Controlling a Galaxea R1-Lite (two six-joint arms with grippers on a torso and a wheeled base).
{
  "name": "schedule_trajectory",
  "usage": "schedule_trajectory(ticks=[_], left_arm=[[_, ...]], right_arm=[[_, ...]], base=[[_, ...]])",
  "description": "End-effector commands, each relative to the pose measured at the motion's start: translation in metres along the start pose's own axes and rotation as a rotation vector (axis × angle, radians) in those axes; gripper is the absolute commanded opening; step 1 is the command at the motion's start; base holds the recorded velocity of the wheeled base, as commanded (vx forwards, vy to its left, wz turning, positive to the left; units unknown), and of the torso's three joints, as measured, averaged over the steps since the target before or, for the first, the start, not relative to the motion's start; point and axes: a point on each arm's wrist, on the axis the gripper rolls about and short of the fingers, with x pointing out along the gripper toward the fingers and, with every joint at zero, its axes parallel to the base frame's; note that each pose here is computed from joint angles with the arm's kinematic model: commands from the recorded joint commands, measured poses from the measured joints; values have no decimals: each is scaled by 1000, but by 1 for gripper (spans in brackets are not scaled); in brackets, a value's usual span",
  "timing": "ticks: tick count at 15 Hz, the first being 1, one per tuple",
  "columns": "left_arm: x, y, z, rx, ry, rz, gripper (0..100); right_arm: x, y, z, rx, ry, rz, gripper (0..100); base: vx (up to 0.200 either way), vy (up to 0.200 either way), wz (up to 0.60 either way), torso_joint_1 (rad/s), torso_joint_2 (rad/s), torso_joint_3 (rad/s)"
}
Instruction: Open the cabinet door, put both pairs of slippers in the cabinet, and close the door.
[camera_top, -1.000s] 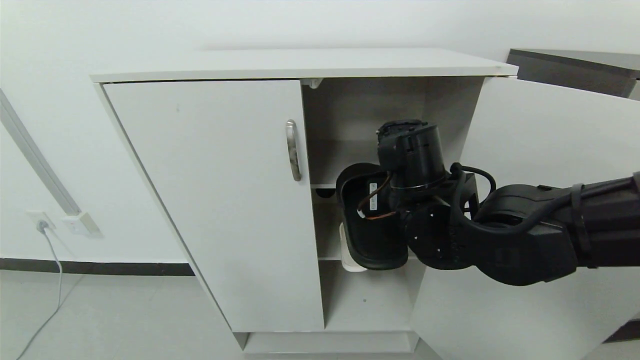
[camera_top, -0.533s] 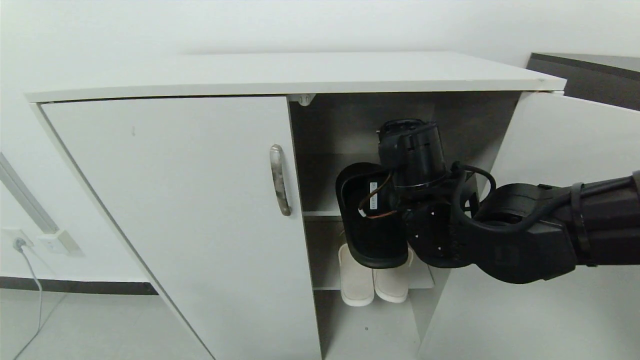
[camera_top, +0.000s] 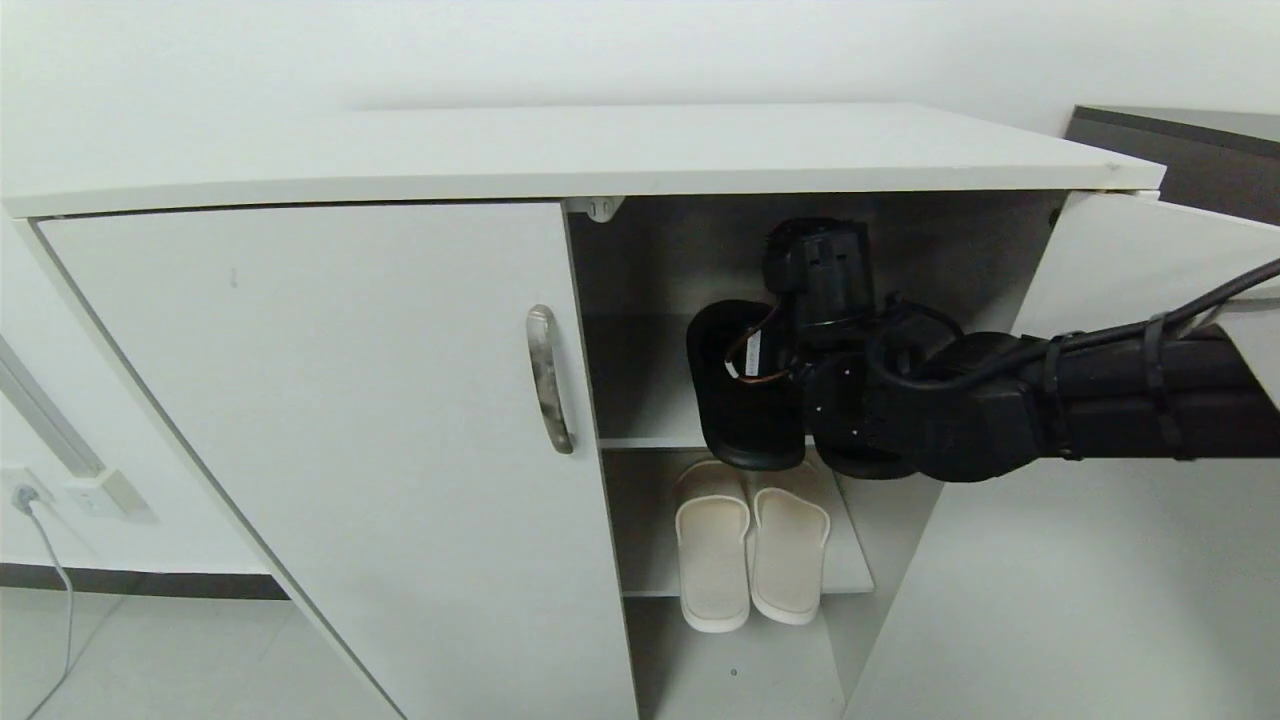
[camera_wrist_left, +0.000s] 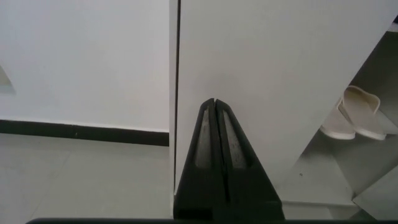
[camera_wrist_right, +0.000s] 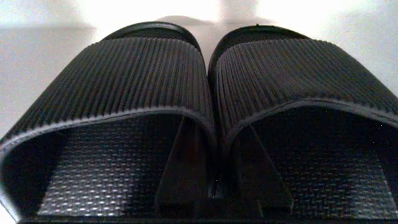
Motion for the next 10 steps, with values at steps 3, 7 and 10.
schedule_trajectory(ticks=[3,7,10], left_arm=[[0,0,0,0,2,1,0],[0,0,0,-1,0,1,0],[0,0,0,0,2,1,0]], right_arm=[[19,6,-6,3,-1,-13,0],[23,5,-9,-1,5,-14,0],[24,5,-10,-3,7,-16,100]], base=[[0,0,0,0,0,0],[0,0,0,0,0,0],[0,0,0,0,0,0]])
